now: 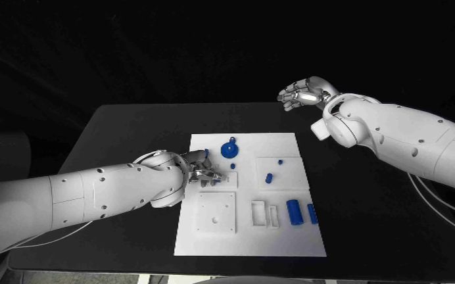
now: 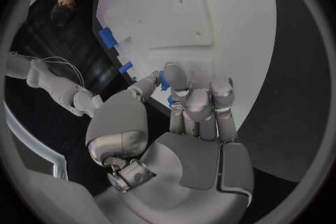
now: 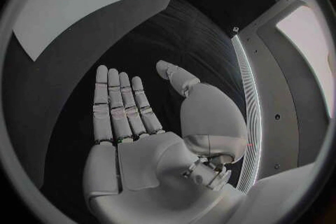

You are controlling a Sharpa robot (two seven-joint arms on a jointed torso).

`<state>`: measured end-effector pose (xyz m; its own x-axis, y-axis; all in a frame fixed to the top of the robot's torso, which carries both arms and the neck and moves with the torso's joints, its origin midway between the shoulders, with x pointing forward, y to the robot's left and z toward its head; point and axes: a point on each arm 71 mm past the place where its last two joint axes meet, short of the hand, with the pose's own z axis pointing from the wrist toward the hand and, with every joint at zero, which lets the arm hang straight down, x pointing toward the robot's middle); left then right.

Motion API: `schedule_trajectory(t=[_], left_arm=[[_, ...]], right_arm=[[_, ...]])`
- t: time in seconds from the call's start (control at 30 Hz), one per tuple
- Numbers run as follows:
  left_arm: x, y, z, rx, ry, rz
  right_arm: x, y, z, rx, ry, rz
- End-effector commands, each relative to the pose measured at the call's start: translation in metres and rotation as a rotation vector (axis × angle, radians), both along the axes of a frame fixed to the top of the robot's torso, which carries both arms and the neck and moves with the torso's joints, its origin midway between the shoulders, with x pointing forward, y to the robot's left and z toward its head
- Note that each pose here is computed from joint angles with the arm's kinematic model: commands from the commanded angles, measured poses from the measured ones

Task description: Assemble the parts on the task board

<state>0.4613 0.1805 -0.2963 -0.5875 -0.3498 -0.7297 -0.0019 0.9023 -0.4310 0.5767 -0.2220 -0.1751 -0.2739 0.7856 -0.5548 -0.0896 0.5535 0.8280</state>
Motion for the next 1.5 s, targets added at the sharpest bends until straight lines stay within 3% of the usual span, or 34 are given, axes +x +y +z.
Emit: schedule_trajectory(t=[0.03, 1.27, 1.5], left_arm=[[-0.0008, -0.0023, 0.0005, -0.023, 0.022, 0.002], [-0.0027, -0.0033, -0.0011, -0.105, 0.096, 0.027], [0.0007, -0.0045, 0.0047, -0.137, 0.098, 0.034]], right_arm=[[-0.0004, 0.0011, -0.0005, 0.002, 0.004, 0.013], [-0.0012, 0.0011, -0.0047, 0.003, 0.013, 0.013], [-0.0013, 0.0008, -0.0048, 0.003, 0.013, 0.013]])
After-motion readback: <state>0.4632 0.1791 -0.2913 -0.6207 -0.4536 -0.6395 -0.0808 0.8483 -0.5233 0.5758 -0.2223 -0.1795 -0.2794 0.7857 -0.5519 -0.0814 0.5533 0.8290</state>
